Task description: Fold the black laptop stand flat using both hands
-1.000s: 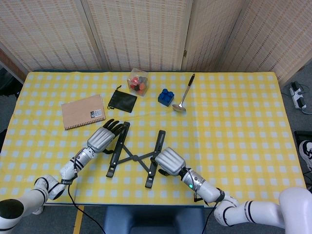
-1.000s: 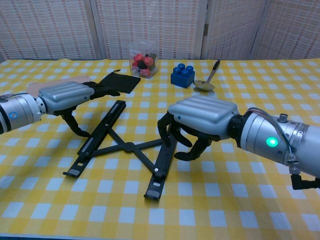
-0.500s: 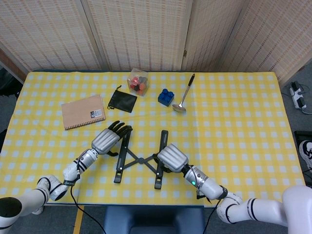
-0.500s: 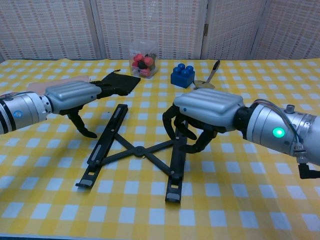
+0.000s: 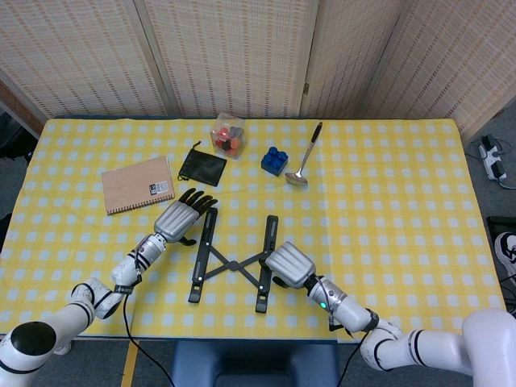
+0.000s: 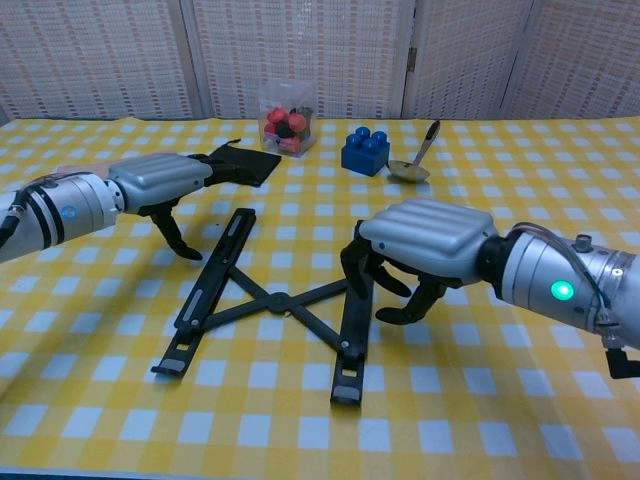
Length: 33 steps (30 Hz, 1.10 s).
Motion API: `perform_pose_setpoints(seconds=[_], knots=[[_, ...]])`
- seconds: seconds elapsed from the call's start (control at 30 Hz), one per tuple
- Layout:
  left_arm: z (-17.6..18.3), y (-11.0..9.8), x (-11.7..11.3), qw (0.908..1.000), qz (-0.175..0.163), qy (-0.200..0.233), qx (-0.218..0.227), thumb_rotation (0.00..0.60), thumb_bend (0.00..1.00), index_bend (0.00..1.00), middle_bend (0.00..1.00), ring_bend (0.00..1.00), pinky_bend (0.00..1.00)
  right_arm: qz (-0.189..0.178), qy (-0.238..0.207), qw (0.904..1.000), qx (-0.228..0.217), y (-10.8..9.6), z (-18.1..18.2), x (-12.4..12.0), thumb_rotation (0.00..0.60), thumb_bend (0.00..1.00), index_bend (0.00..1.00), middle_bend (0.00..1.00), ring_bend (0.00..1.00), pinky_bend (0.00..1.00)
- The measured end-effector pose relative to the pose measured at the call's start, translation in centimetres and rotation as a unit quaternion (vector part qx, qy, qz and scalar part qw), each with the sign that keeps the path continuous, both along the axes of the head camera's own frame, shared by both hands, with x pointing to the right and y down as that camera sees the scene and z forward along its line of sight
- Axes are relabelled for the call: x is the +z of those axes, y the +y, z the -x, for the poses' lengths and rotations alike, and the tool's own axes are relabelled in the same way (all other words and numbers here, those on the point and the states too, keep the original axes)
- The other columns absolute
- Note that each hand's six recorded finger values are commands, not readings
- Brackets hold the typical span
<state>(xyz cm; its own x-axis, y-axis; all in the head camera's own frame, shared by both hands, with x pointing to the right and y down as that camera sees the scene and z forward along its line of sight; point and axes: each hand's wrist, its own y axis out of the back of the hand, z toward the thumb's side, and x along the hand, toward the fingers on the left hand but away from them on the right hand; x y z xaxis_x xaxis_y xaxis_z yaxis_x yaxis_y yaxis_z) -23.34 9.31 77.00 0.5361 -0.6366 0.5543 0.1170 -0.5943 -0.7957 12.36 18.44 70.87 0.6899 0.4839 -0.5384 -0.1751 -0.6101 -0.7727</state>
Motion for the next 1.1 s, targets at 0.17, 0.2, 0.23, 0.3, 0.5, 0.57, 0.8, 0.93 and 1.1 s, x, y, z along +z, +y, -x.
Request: perform_pose_setpoints(seconds=[0.17, 0.2, 0.23, 0.3, 0.5, 0.57, 0.8, 0.93, 1.1], knots=[[-0.4, 0.1, 0.1, 0.9999, 0.007, 0.010, -0.005, 0.600, 0.15, 0.06, 0.11, 0.01, 0.00, -0.007, 0.009, 0.9999, -0.004, 0.3, -0.4, 0.6, 0.600, 0.34, 0.55, 0.79, 0.87, 0.71], [-0.4, 0.1, 0.1, 0.9999, 0.008, 0.011, -0.005, 0.600, 0.15, 0.06, 0.11, 0.00, 0.00, -0.010, 0.010, 0.9999, -0.006, 0.3, -0.5, 0.7, 0.600, 0.34, 0.55, 0.79, 0.87, 0.71], [-0.4, 0.1, 0.2, 0.9999, 0.009, 0.012, -0.006, 0.600, 0.15, 0.06, 0.11, 0.00, 0.00, -0.013, 0.013, 0.9998, -0.009, 0.4, -0.5, 0.9, 0.600, 0.34, 0.55, 0.79, 0.87, 0.71], [-0.4, 0.1, 0.2, 0.9999, 0.010, 0.012, -0.006, 0.600, 0.15, 0.06, 0.11, 0.00, 0.00, -0.018, 0.018, 0.9996, -0.015, 0.6, -0.6, 1.2, 0.600, 0.34, 0.55, 0.79, 0.87, 0.71], [-0.5, 0.3, 0.2, 0.9997, 0.013, 0.018, -0.007, 0.600, 0.15, 0.06, 0.11, 0.00, 0.00, -0.028, 0.024, 0.9990, -0.025, 1.0, -0.5, 2.0, 0.600, 0.34, 0.55, 0.79, 0.87, 0.71], [-0.6, 0.3, 0.1, 0.9997, 0.013, 0.021, -0.004, 0.600, 0.15, 0.06, 0.11, 0.00, 0.00, -0.032, 0.022, 0.9989, -0.027, 1.1, -0.4, 2.1, 0.600, 0.34, 0.55, 0.79, 0.87, 0.71], [-1.0, 0.5, 0.0, 0.9996, 0.013, 0.027, 0.004, 0.600, 0.15, 0.06, 0.11, 0.00, 0.00, -0.041, 0.017, 0.9985, -0.030, 1.0, 0.3, 2.3, 0.600, 0.34, 0.55, 0.79, 0.87, 0.71], [-1.2, 0.6, -0.1, 0.9994, 0.013, 0.030, 0.006, 0.600, 0.15, 0.06, 0.11, 0.00, 0.00, -0.046, 0.016, 0.9983, -0.032, 1.0, 0.5, 2.4, 0.600, 0.34, 0.55, 0.79, 0.87, 0.71], [-1.2, 0.8, -0.1, 0.9994, 0.016, 0.031, 0.009, 0.600, 0.15, 0.06, 0.11, 0.00, 0.00, -0.053, 0.016, 0.9978, -0.037, 1.0, 0.9, 2.5, 0.600, 0.34, 0.55, 0.79, 0.87, 0.71]])
